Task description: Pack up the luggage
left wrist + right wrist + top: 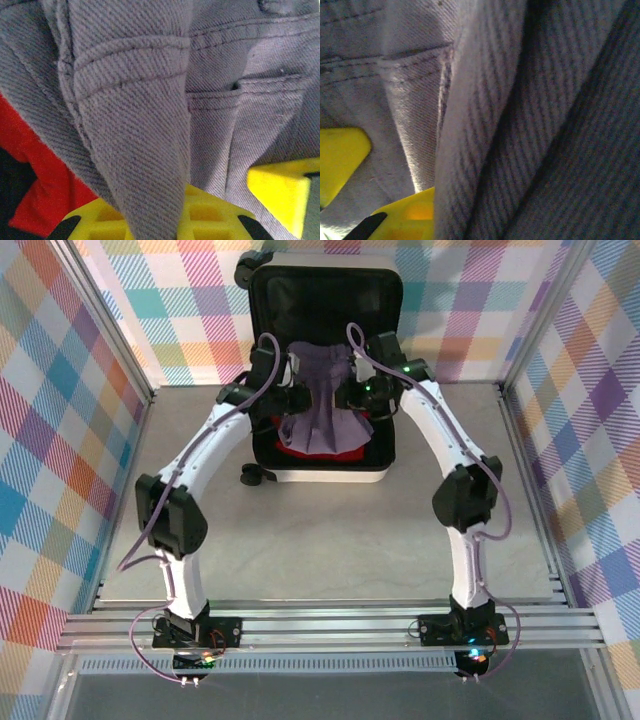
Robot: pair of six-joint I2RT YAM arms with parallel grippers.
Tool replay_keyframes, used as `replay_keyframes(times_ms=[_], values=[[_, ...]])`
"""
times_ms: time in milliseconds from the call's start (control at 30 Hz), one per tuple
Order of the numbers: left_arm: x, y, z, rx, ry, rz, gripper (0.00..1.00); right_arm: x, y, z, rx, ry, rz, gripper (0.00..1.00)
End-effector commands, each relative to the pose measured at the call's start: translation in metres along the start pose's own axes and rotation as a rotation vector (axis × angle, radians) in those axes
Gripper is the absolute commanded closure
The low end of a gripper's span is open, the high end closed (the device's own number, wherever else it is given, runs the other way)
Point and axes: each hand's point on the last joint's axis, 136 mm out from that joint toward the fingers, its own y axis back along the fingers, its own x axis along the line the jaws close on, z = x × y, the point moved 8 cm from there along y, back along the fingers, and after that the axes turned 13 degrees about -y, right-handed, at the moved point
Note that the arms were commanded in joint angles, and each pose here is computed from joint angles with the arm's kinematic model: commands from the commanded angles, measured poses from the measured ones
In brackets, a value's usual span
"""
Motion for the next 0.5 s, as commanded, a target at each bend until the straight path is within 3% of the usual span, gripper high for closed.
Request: replay_keyframes(times_ms=[0, 467], values=[[0.008, -0.014, 0.014, -0.023, 0.032, -0.037, 1.0, -0.003, -0.004, 0.008, 0.047, -0.006, 0.052, 0.75], [0.073, -0.083, -0.022, 0.1, 0.166, 0.023, 1.0, -0.079, -0.073, 0.02, 0.107, -0.154, 0.003, 0.74]])
